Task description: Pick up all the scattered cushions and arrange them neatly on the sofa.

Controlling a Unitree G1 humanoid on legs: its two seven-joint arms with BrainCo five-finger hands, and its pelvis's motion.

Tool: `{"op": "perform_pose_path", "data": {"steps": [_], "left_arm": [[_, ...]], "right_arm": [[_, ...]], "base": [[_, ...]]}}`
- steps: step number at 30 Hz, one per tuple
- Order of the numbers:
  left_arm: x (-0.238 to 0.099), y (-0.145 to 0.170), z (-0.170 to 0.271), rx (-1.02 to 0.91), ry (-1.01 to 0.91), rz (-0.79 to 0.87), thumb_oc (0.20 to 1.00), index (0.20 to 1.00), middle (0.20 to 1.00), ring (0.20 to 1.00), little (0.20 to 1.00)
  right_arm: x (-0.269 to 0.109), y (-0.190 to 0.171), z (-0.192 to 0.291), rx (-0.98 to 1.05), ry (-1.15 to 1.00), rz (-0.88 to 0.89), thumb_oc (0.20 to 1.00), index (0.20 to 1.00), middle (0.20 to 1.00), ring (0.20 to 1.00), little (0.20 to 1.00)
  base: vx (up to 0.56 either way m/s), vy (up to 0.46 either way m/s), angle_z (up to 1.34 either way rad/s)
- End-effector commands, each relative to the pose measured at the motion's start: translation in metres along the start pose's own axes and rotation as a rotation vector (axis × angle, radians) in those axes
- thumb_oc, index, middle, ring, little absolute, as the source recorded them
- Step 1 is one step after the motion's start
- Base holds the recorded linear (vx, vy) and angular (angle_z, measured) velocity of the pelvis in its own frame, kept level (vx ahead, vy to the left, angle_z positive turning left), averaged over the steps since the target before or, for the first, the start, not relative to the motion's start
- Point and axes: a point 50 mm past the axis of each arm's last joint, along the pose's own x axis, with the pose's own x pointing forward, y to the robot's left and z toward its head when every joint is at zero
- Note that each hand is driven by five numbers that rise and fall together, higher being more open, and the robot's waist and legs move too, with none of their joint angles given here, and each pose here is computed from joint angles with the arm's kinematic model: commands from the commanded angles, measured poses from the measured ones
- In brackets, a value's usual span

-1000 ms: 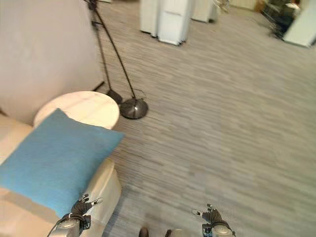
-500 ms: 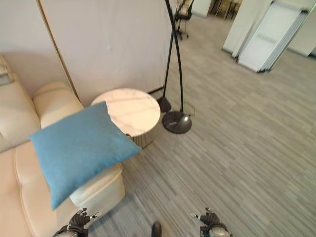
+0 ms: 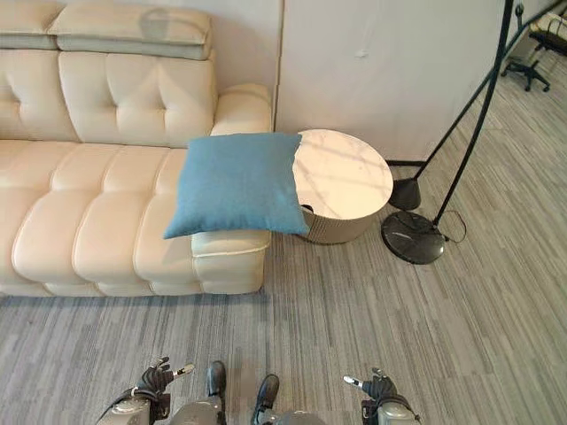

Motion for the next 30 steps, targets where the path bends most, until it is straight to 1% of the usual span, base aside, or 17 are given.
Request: {"op": "perform_pose_path", "data": {"steps": [1,6,11,18,20,26,30], "left_arm": [[0.000,0.020,0.001,0.000,-0.004,0.055,1.000,1.000,1.000,1.000,1.000],[0.000,0.021,0.002,0.022,-0.014,0.053,1.000,1.000,1.000,1.000,1.000],[0.002,0.017,0.012,0.015,-0.045,0.045,1.000,1.000,1.000,1.000,1.000],[0.003,0.013,0.018,0.041,-0.067,0.022,1.000,1.000,1.000,1.000,1.000],[0.002,0.008,0.014,0.027,-0.061,0.011,1.000,1.000,1.000,1.000,1.000],[0.001,-0.002,0.022,0.000,-0.089,-0.025,1.000,1.000,1.000,1.000,1.000],[0.001,0.000,0.017,-0.021,-0.067,-0.006,1.000,1.000,1.000,1.000,1.000]], "right_arm": [[-0.007,-0.008,-0.009,-0.055,-0.044,0.002,1.000,1.000,1.000,1.000,1.000],[-0.008,-0.005,-0.010,-0.061,-0.050,0.017,1.000,1.000,1.000,1.000,1.000],[-0.007,-0.002,-0.009,-0.044,-0.043,0.016,1.000,1.000,1.000,1.000,1.000],[-0.008,-0.008,-0.015,-0.026,-0.028,-0.004,1.000,1.000,1.000,1.000,1.000],[-0.008,-0.009,-0.013,-0.030,-0.034,-0.003,1.000,1.000,1.000,1.000,1.000],[-0.006,-0.020,0.000,-0.006,-0.071,-0.032,1.000,1.000,1.000,1.000,1.000],[-0.005,-0.018,0.000,-0.022,-0.059,-0.030,1.000,1.000,1.000,1.000,1.000]], "base": [[0.36,0.231,-0.10],[0.17,0.161,-0.20],[0.12,-0.001,0.43],[0.34,-0.106,0.19],[0.35,-0.124,0.21],[0.25,-0.159,0.43],[0.22,-0.104,-0.18]]}}
